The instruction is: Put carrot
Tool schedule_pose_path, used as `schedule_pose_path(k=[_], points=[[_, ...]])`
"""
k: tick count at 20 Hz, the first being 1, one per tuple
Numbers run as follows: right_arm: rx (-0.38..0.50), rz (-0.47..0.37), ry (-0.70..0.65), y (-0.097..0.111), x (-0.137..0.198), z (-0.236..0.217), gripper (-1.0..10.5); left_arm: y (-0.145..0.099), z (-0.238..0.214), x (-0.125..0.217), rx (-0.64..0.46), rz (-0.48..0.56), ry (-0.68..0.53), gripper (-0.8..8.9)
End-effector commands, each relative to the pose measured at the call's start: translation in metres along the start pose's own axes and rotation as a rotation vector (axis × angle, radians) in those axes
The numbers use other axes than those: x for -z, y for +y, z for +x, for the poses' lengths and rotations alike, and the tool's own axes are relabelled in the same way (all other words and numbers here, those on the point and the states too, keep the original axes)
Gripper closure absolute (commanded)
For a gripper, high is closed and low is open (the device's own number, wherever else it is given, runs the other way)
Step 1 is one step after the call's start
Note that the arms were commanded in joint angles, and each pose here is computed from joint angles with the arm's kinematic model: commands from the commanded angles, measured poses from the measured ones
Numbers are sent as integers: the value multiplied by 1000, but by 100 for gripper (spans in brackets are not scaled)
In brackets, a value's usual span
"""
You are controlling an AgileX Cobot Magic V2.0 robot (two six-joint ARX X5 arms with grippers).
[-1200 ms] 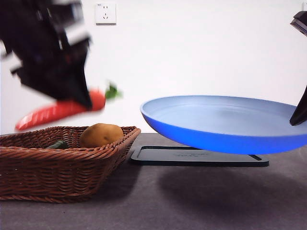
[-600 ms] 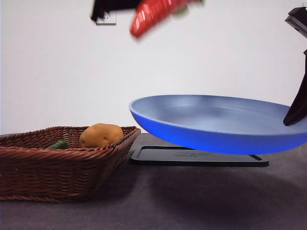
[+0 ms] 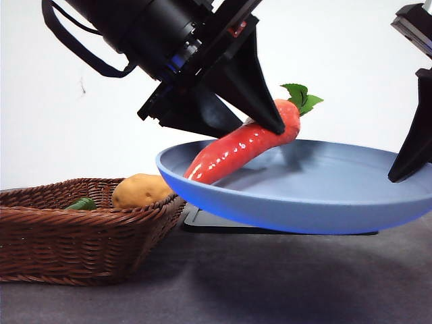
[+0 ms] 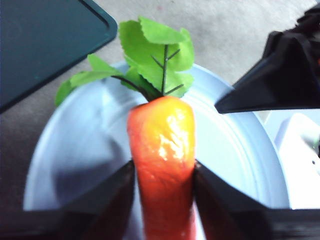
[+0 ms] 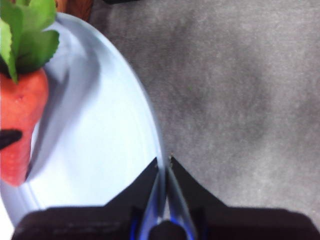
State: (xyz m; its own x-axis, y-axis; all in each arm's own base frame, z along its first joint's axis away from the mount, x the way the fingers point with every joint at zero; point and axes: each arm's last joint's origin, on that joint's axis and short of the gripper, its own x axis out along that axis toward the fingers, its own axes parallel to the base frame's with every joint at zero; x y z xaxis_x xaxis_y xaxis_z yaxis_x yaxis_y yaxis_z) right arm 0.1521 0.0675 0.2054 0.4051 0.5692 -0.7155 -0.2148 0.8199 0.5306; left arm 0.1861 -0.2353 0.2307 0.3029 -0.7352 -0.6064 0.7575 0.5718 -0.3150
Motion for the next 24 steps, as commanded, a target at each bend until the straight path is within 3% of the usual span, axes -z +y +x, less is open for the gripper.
schedule_pose_path(k=[1, 3, 7, 13, 19, 24], points=[[-10, 8, -3, 3, -2, 0, 943, -4, 3, -1, 15, 15, 3, 564], [-8, 10, 1, 2, -2, 0, 943, -5, 1, -3, 18, -31, -8, 564], [-4, 32, 9, 1, -1, 0, 943, -13, -25, -13, 38, -12, -93, 564], [54, 104, 25, -13, -12, 7, 943, -33, -107, -20, 56, 34, -282, 565], [75, 114, -40, -27, -70, 31, 943, -38, -164, -5, -104, 42, -391, 566], [104, 147, -42, -46, -141, 61, 943, -38, -177, 3, -148, 36, -388, 567]])
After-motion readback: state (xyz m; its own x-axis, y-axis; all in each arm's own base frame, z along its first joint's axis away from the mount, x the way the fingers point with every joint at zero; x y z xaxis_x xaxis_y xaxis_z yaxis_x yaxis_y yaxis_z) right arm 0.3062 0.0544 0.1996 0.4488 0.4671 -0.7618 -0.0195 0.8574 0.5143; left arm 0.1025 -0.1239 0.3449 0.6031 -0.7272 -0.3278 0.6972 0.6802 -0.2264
